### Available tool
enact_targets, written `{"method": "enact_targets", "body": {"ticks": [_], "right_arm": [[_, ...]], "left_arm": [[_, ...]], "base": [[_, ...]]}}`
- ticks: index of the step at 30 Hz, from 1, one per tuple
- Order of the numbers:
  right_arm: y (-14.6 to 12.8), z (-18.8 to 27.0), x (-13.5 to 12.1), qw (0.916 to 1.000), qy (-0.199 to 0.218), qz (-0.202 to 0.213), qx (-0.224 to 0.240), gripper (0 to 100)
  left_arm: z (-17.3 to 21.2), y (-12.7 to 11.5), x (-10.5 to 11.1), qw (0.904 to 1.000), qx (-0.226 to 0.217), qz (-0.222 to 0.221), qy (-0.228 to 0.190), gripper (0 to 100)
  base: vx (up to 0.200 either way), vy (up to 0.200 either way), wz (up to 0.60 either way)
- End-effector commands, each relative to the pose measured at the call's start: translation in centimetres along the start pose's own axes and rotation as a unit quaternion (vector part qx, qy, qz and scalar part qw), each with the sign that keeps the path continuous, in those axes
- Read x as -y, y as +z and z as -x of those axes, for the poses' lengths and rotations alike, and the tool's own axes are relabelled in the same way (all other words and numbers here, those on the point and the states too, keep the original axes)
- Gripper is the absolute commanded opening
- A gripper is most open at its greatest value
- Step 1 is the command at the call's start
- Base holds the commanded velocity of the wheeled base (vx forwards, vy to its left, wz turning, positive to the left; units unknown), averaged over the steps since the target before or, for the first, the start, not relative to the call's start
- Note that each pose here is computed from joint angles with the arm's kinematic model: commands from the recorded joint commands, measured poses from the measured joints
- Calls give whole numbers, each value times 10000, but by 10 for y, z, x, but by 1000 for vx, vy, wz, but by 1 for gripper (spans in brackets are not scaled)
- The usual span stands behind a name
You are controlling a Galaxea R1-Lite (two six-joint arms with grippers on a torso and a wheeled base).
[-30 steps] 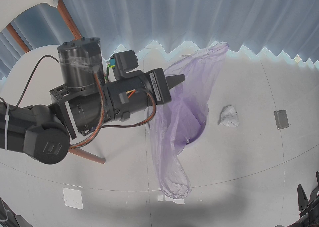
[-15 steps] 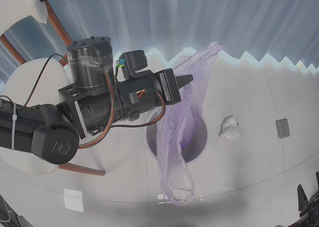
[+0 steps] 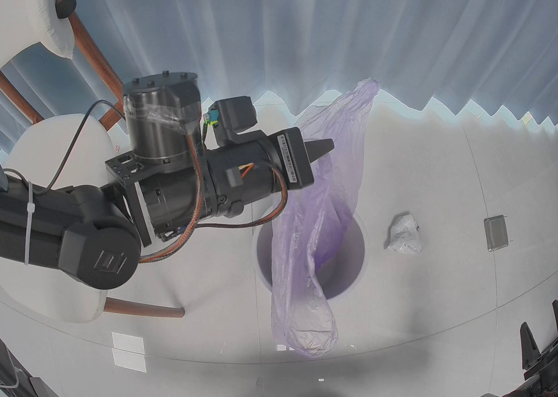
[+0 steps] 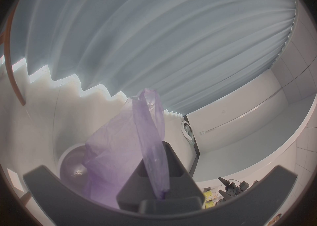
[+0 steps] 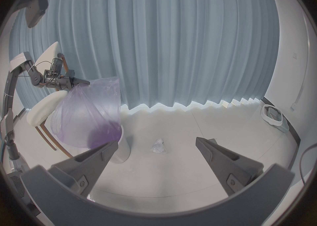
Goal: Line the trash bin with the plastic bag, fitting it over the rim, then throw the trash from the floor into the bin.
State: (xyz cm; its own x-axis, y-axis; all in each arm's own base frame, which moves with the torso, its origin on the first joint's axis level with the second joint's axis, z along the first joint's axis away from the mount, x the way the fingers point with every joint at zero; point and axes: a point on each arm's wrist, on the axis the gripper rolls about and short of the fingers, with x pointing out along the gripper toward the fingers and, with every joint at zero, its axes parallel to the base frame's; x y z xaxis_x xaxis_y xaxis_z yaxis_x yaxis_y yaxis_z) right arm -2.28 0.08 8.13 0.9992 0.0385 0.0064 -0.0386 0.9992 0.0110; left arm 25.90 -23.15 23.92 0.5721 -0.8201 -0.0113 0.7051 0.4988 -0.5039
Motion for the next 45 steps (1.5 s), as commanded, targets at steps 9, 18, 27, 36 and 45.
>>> {"method": "enact_targets", "body": {"ticks": [9,18,27,36,45], "right_arm": [[46,-5,0,9985,125,-320,415,100],[141,-100,-31,9473,1707,-2417,-1231,100],[169,-224,-83,9019,1491,-3352,-2280,100],[166,-286,-116,8894,1579,-3247,-2803,100],[167,-299,-133,8758,1703,-3128,-3259,100]], "left_arm": [[13,-15,-2,9990,-150,-287,314,0],[18,-22,-3,9969,-290,-625,371,0],[18,-33,-2,9927,-529,-1023,355,0],[19,-33,-4,9922,-556,-1043,406,0],[18,-36,-4,9901,-631,-1182,409,0]], "base": [[0,0,0],[0,0,0],[0,0,0],[0,0,0],[0,0,0]]}}
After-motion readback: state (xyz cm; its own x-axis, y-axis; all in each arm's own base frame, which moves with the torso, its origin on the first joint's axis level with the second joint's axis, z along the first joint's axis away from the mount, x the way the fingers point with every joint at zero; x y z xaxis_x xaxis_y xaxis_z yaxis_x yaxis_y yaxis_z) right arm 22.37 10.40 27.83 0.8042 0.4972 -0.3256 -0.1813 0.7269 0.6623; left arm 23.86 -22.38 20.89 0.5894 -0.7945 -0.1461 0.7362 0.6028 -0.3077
